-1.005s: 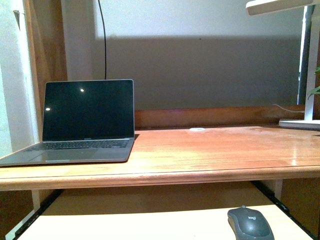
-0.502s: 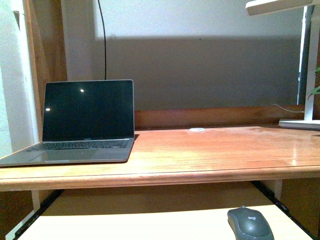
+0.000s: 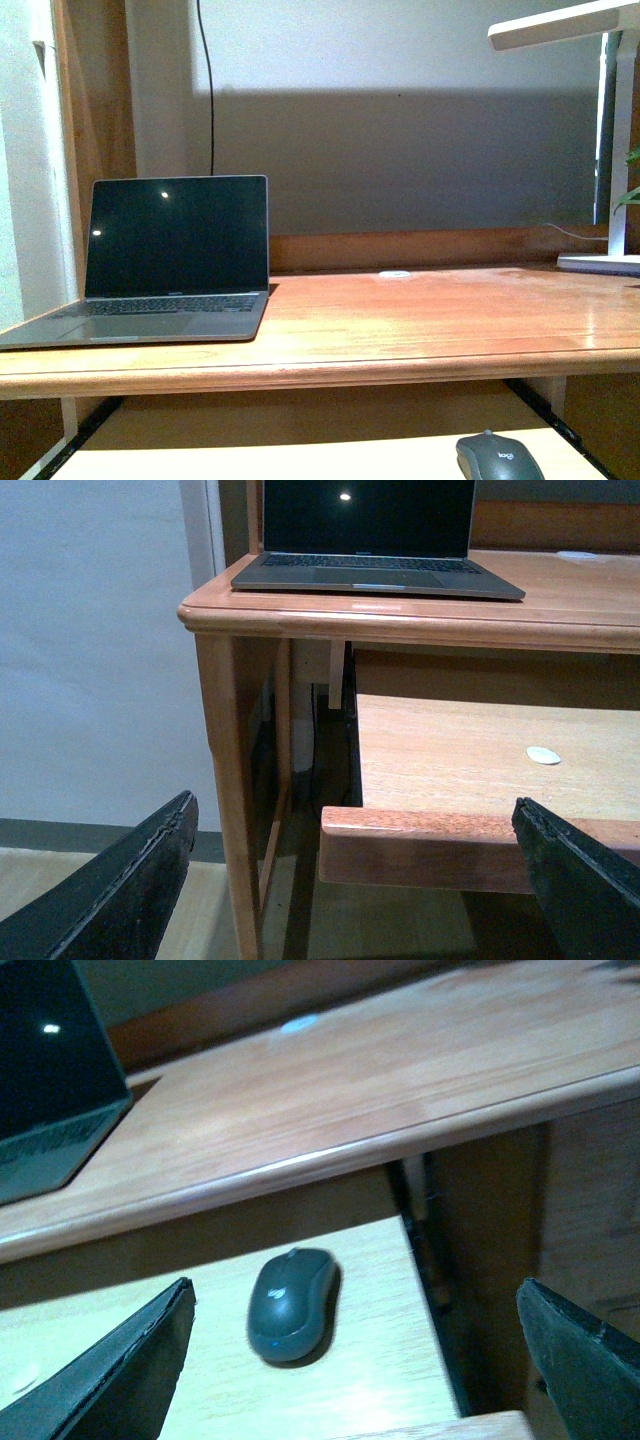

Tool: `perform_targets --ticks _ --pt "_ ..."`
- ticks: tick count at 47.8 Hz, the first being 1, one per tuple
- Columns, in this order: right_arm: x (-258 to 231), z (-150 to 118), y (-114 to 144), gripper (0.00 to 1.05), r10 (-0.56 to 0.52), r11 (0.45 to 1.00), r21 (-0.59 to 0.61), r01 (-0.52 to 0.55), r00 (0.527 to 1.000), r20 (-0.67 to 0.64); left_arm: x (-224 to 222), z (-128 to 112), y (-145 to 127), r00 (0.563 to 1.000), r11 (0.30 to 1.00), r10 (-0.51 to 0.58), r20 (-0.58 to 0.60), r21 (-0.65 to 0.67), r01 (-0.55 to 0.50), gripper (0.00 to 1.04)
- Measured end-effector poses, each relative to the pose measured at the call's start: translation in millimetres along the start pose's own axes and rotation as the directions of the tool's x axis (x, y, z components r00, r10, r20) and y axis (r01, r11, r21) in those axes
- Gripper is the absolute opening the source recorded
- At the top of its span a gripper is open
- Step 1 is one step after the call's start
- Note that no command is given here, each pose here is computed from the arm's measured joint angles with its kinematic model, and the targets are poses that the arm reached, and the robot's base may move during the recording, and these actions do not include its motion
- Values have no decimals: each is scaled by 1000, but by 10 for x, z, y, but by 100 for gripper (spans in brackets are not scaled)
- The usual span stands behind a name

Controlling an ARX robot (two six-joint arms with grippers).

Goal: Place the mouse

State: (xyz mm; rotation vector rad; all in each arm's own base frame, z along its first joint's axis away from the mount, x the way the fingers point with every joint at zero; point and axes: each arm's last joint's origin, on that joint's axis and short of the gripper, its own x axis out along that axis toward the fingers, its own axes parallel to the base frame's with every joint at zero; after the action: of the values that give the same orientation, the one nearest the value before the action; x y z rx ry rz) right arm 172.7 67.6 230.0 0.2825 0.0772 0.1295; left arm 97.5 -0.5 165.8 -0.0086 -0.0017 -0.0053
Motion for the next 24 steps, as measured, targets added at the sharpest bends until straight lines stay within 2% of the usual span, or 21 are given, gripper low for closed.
perform_targets --ticks 13,24 --pt "378 -287 549 97 72 988 -133 -81 995 -73 0 0 0 1000 1000 0 0 0 0 97" --pt "590 -591 792 97 71 964 -240 -112 982 -173 0 0 0 1000 1000 0 0 0 0 97"
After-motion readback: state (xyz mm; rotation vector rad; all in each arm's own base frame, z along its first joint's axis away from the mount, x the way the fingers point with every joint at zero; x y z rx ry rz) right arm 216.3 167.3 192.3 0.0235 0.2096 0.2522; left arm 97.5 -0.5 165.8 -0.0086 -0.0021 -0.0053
